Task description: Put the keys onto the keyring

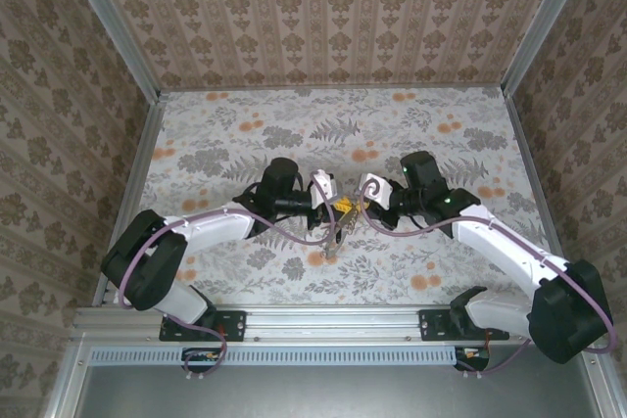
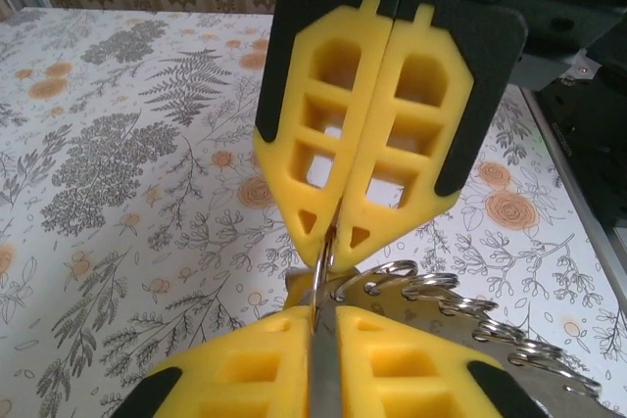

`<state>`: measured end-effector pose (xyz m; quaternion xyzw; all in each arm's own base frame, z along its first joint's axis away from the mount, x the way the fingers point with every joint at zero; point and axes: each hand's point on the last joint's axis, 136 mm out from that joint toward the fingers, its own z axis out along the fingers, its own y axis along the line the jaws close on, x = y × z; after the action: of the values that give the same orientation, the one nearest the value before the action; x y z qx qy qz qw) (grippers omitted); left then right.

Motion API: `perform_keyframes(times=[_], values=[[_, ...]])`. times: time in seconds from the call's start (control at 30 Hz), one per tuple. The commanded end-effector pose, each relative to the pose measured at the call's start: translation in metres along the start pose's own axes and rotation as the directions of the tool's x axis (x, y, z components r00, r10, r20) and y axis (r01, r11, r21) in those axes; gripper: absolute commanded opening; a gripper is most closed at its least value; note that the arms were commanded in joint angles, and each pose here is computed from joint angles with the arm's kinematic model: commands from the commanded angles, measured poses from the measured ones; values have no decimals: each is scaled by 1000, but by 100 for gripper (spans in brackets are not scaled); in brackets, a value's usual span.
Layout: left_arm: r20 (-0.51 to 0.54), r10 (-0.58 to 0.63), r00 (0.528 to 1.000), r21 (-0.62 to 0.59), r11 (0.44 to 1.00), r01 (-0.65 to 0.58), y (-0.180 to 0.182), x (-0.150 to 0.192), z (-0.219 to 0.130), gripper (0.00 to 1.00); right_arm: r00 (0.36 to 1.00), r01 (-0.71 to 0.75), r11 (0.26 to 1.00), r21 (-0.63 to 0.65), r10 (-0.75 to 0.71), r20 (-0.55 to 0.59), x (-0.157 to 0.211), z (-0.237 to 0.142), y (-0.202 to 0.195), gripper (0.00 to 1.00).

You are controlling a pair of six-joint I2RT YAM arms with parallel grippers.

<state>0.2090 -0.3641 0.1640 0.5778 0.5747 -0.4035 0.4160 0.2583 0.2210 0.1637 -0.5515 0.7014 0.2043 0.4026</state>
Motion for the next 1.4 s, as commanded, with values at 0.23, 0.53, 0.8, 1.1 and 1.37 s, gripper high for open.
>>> perform_keyframes(times=[0.23,0.53,0.8,1.1,1.37], values=[[-49,76,996,8,997,-76,2,-10,2,23,999,37,999,-20,-37,-16,-19,-13,-1,0],[-63,122,990,-67,990,-127,10,-18,-5,24,997,46,999,-18,-47,-53,-15,-13,-1,0],[-50,145,988,-96,984,-150,11,-30,-15,27,998,49,998,-29,-50,-46,-15,-12,0,0],[-20,136,991,9,991,-136,6,-34,-8,28,998,58,998,-34,-58,-13,-20,-12,2,0],[-22,123,992,52,991,-122,6,-31,-4,28,998,60,998,-22,-60,2,-22,-12,0,0]])
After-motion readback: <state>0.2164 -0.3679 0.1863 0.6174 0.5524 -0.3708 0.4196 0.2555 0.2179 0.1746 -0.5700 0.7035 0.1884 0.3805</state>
